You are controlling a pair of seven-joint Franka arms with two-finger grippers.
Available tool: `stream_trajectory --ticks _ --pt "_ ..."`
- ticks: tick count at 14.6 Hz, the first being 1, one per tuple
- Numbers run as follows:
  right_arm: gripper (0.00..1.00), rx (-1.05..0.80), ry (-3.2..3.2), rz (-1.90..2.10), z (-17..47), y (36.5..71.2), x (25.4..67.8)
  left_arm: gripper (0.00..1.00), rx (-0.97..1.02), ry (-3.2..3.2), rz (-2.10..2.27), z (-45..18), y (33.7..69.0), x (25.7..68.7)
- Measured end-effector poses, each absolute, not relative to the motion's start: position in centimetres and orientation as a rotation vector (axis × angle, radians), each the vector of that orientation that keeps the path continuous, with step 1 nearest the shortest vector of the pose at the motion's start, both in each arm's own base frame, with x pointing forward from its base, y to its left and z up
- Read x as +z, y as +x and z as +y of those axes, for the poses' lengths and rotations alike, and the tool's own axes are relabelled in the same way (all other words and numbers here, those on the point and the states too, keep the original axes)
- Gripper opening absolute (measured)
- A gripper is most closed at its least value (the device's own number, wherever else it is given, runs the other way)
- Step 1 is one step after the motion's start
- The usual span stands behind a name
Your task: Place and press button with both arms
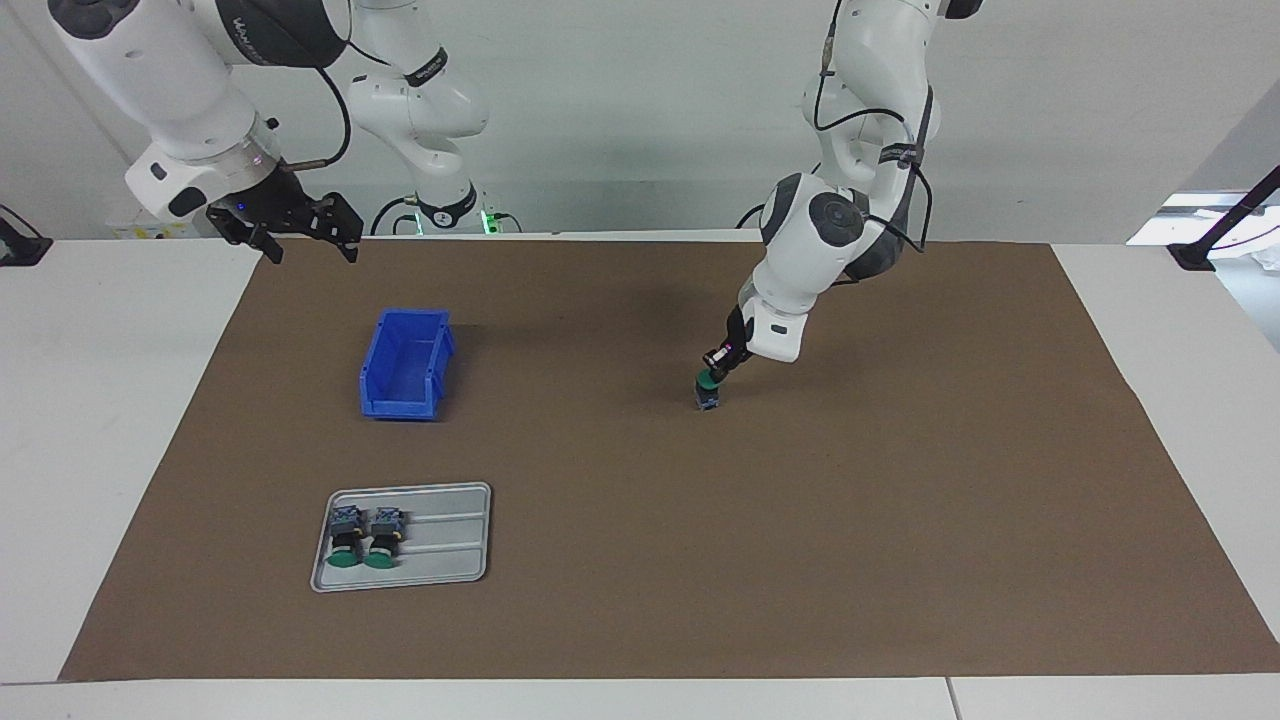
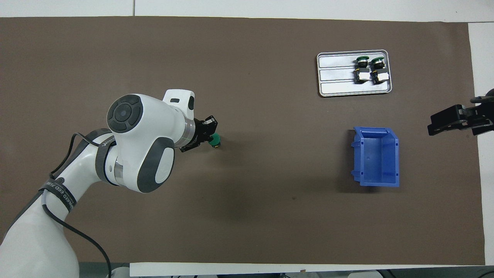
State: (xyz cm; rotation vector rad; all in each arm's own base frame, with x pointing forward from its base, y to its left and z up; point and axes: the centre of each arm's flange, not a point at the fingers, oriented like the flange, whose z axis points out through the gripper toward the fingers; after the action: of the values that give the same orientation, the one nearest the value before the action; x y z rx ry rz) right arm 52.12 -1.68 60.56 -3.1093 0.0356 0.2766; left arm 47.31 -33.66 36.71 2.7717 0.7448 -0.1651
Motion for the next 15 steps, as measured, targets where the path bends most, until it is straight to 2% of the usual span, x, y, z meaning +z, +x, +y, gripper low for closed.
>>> stream_trajectory --ticks 9,13,14,15 --pt "0.99 0.277 -3.109 0.036 -1.7 52.1 60.6 0.04 -0.159 2.777 0.729 -34.2 47.1 36.6" --pt "0.99 0.277 -3.109 0.036 -1.7 52.1 60.6 0.12 -0.203 2.774 0.76 -32.2 48.5 39.3" --pt "0.99 0.277 -3.109 0.036 -1.7 52.1 60.6 0.19 -0.21 2.771 0.767 -31.5 48.8 40.3" --pt "0.99 0.277 -3.109 0.035 -1.7 52.1 60.6 0.19 -0.205 2.777 0.767 -30.9 49.1 41.2"
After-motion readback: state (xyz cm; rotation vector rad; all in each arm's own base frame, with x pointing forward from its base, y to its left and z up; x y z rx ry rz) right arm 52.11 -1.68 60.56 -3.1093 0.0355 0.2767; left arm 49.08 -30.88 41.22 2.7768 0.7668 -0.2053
